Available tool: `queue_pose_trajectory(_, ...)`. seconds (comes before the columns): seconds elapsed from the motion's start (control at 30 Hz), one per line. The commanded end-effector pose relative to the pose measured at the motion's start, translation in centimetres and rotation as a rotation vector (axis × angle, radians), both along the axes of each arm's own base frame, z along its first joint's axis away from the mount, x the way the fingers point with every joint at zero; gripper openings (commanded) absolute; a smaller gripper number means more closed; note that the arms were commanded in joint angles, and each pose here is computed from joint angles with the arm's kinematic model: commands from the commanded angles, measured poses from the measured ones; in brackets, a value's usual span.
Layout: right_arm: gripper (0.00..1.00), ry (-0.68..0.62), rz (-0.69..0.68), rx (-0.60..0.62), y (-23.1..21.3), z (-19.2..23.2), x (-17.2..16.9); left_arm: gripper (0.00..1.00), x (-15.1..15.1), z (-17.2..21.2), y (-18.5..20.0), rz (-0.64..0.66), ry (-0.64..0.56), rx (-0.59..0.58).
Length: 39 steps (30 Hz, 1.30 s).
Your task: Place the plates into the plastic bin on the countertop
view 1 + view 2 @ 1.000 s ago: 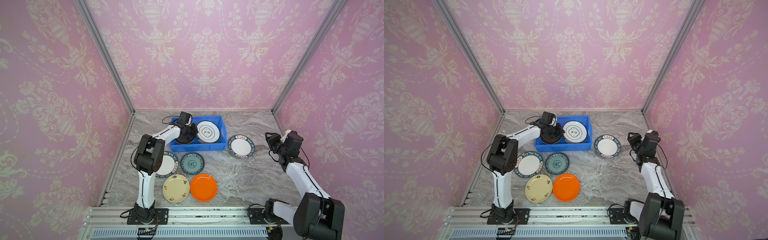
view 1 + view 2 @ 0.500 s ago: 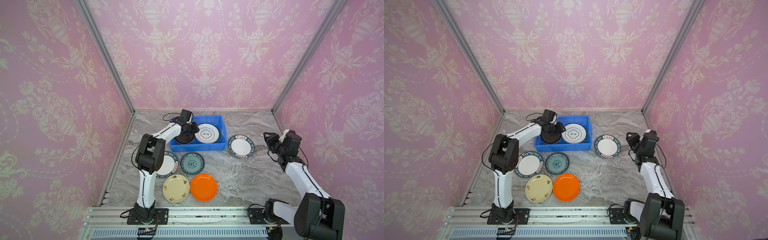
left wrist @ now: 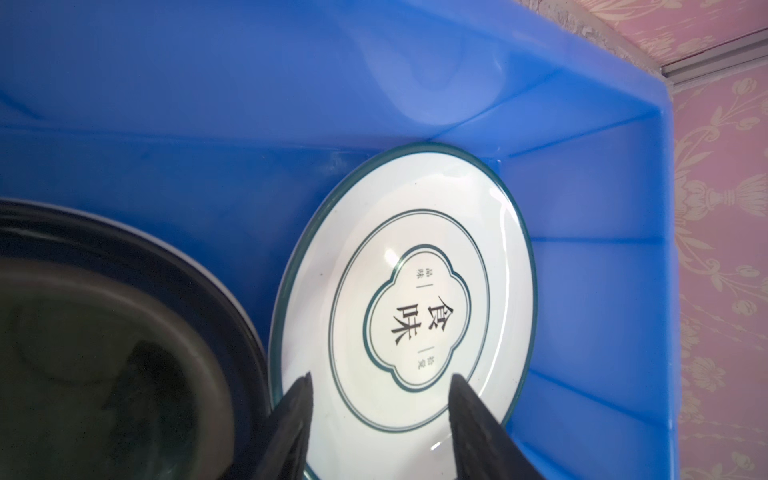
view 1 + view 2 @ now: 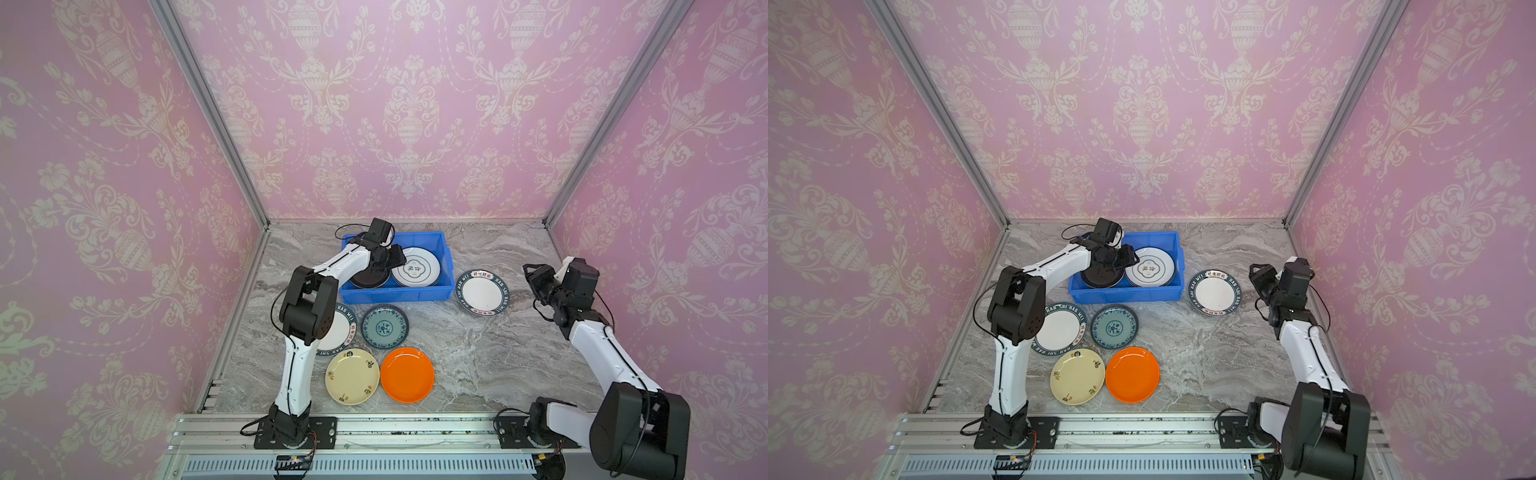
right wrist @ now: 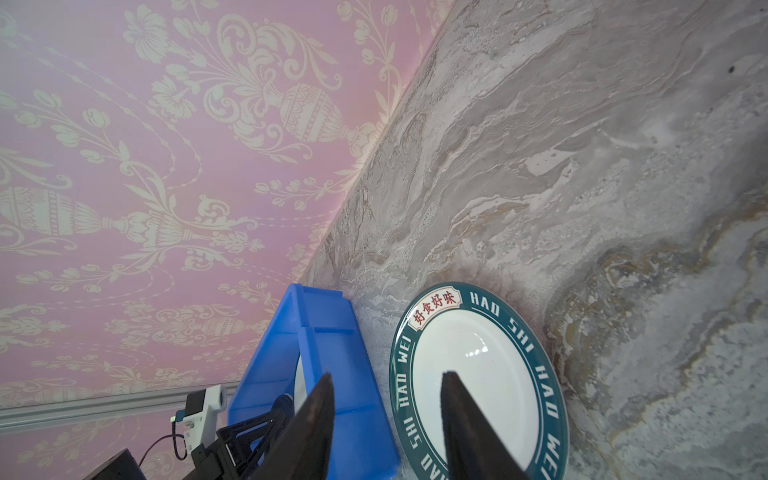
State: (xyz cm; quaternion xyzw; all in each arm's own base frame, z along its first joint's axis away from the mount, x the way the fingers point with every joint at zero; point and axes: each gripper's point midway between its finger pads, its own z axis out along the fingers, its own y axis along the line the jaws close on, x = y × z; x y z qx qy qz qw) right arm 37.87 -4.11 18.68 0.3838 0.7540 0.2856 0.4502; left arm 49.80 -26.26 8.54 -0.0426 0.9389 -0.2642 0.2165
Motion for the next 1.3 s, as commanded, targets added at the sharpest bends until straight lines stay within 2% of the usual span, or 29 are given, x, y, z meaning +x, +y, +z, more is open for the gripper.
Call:
queue_pose_trajectory(0.0,0.43,0.023,0.063,-0.059,1.2,0.2,0.1,0.56,0.0,2.4,-0.8,-0.049,-0.076,0.018)
queue_pose_trajectory(0.13,0.44,0.054,0.130,-0.090,2.9,-1.0,-0.9,0.56,-0.7,5.0,-1.9,-0.090,-0.125,-0.034)
queue_pose_trajectory(0.37,0.42,0.072,0.162,-0.015,4.3,-4.0,-3.7,0.57,-4.1,9.7,-3.8,-0.176,-0.212,-0.112)
queue_pose_trajectory(0.63,0.41,0.111,0.180,0.113,5.3,-8.0,-4.7,0.56,-7.1,9.3,-4.2,-0.222,-0.179,-0.171)
queue_pose_trajectory(0.83,0.36,0.190,0.153,0.095,4.7,-10.3,-5.6,0.55,-6.9,8.7,-3.7,-0.217,-0.190,-0.146)
queue_pose_trajectory(1.27,0.35,0.260,0.107,0.110,3.7,-13.1,-6.5,0.55,-6.0,8.7,-4.8,-0.227,-0.173,-0.214)
